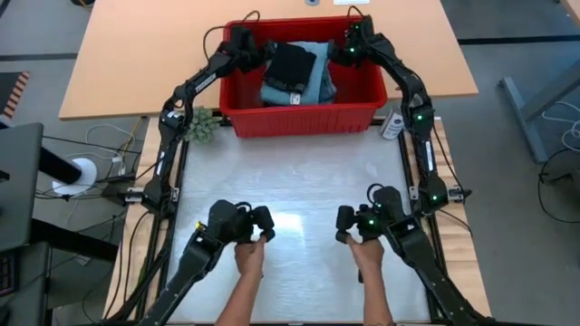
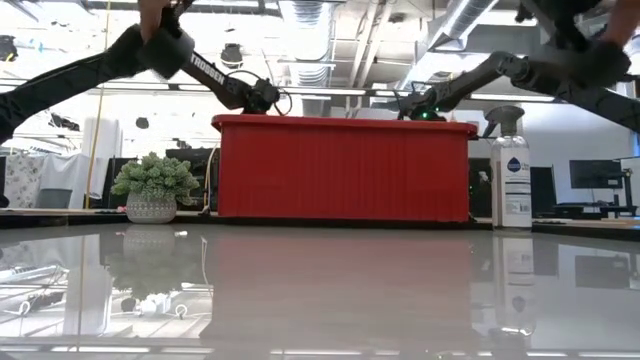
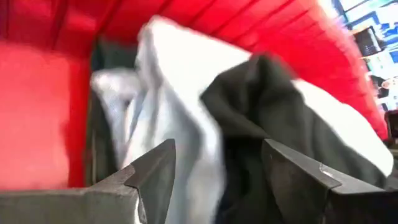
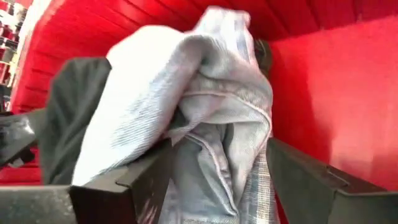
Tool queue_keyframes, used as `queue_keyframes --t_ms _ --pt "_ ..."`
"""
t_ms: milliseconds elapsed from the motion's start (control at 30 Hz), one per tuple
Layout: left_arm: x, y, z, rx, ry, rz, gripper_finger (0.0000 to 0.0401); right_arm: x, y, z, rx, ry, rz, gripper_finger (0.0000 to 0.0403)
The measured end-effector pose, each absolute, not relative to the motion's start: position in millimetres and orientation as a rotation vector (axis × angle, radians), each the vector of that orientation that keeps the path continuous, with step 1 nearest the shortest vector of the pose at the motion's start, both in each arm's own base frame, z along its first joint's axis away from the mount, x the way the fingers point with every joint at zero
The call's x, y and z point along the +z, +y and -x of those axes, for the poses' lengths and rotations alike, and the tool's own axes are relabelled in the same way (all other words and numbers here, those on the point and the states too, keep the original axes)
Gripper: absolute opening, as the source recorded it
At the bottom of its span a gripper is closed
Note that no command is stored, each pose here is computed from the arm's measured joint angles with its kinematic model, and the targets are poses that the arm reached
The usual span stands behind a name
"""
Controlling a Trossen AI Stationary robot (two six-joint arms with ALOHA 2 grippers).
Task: Fold Laundry from Bin
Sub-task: Put the laundry clothes into the red bin
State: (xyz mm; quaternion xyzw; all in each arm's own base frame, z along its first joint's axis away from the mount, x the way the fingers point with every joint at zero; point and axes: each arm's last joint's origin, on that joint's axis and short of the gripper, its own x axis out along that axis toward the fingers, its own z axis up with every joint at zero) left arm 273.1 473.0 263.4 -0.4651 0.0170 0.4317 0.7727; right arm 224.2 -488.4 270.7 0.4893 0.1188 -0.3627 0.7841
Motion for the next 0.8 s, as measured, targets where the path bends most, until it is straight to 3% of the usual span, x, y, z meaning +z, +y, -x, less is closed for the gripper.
queue_keyframes --t_ms 400,567,667,800 --pt "335.0 470.0 -270.6 0.849 -0.157 0.845 0.0222 337.6 -467.7 -211.3 -0.812 0.153 -0.903 0.0285" --pt "373.2 459.9 -269.4 0.658 -0.286 0.723 0.0222 377.7 -451.0 -202.2 -0.813 0.091 -0.791 0.0281" --pt "388.9 450.6 -276.5 0.448 -0.325 0.648 0.0211 394.9 -440.0 -205.4 -0.741 0.072 -0.729 0.0249" --pt "391.9 437.6 -292.5 0.297 -0.29 0.656 0.0154 403.1 -427.8 -227.6 -0.592 0.066 -0.653 0.0141"
